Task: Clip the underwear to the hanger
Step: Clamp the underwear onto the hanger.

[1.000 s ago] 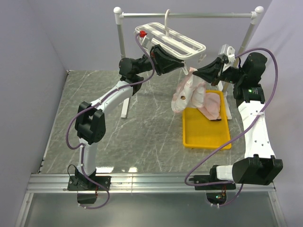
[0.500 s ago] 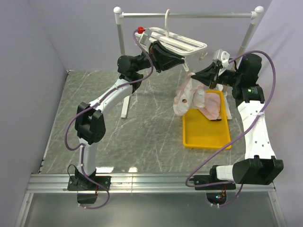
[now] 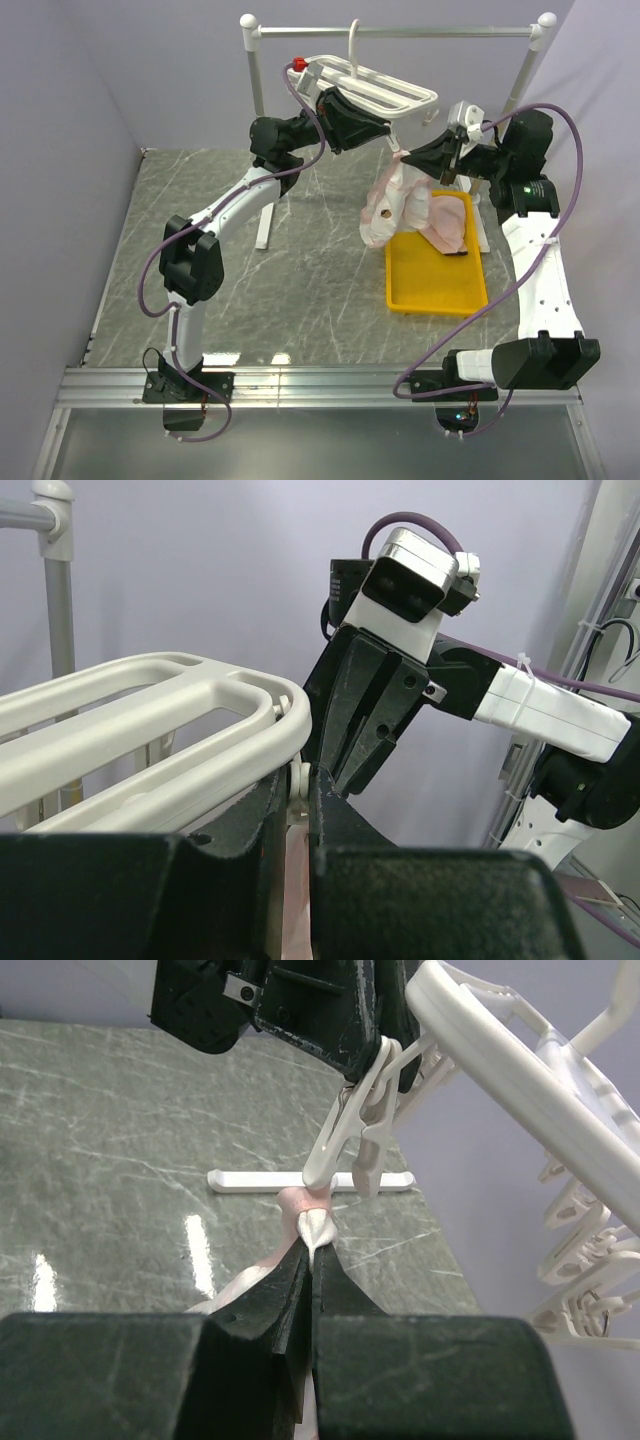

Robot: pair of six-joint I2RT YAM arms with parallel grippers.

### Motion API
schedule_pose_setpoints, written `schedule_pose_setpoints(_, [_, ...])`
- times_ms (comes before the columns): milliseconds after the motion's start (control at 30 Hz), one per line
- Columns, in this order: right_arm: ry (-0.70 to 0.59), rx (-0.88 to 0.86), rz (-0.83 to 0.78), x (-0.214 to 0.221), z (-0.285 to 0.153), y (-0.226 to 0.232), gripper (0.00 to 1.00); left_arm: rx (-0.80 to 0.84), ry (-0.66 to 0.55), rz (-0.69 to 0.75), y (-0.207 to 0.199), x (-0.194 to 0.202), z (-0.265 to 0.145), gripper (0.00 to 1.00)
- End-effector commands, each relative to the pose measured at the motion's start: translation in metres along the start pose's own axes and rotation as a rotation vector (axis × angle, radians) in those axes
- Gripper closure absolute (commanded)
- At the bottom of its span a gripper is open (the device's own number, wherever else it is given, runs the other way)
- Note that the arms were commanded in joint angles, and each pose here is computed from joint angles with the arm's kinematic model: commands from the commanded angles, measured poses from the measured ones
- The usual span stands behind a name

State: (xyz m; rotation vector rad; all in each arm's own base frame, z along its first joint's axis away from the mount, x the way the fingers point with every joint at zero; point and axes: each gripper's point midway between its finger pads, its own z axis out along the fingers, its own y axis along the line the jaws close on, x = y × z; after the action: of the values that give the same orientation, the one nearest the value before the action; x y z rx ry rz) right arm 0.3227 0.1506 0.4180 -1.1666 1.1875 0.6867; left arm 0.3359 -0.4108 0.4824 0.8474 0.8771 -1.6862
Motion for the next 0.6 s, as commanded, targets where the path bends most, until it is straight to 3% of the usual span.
schedule_pose_setpoints(0, [-0.025, 0.013, -0.078, -0.023, 0.003, -0.006, 1.00, 0.049, -0.016, 0.052, -0.016, -0.010, 0.007, 1.00])
schedule_pose_setpoints(567, [-0.045, 0.025, -0.083, -0.035, 0.007, -0.015, 1.00, 0.046, -0.009, 0.039, -0.014, -0.002, 0.006, 1.00])
